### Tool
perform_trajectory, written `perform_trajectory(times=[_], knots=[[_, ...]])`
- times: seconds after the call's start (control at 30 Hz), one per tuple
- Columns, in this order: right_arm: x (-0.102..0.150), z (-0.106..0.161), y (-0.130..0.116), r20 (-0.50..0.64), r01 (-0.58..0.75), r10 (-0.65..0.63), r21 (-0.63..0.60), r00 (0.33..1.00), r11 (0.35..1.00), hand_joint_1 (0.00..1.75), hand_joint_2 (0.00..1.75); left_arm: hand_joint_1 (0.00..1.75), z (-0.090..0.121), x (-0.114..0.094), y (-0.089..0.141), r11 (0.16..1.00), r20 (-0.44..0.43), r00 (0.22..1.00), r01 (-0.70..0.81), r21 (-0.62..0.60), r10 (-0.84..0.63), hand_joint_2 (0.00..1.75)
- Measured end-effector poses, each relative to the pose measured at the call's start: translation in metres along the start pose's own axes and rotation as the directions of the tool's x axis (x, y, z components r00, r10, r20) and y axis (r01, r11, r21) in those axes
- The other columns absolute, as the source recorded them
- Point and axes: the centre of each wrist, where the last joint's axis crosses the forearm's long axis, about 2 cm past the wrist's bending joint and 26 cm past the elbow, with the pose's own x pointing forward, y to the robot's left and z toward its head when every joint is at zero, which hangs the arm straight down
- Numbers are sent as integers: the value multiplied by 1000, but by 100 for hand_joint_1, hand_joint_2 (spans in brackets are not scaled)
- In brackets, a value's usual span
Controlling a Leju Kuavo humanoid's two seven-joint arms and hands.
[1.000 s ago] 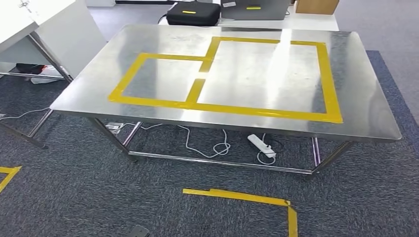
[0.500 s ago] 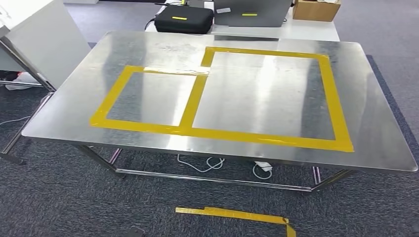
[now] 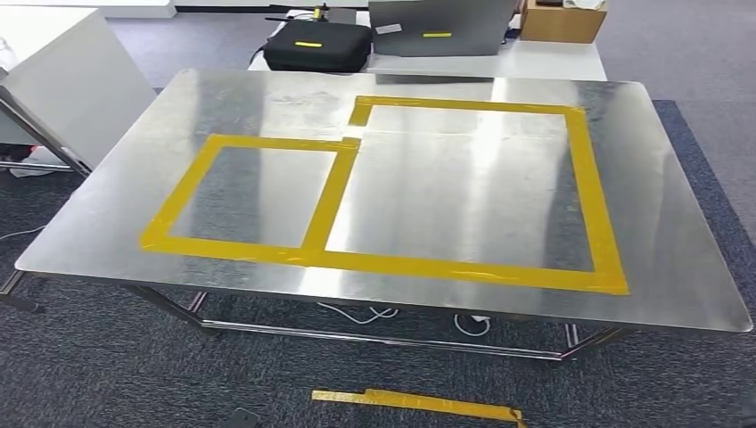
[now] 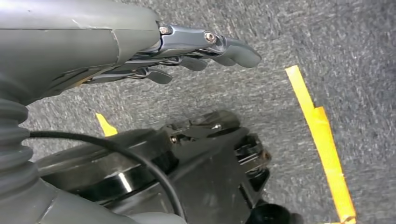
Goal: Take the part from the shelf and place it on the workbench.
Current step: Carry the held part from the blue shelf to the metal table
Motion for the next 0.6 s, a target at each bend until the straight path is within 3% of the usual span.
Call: perform_trajectory(times=[0.17,0.23,0.33,0.43,0.6], knots=[[1,12,9,-12,-5,6,82,1000,997,175,175,0,0,0,-1,1000,1,1000,-4,-2,4,175],[-6,19,18,-59,-25,38,199,998,980,175,175,0,0,0,-1,1000,3,1000,-1,-8,1,175],[-36,18,37,-145,-59,134,432,980,900,175,175,0,-1,2,-1,999,9,1000,15,-30,-15,175],[-79,1,60,-139,-102,226,592,964,800,175,175,0,-3,6,0,998,14,999,35,-51,-34,175],[-130,-35,86,-93,-176,325,687,941,705,175,175,0,-8,14,1,996,26,998,58,-68,-57,175]])
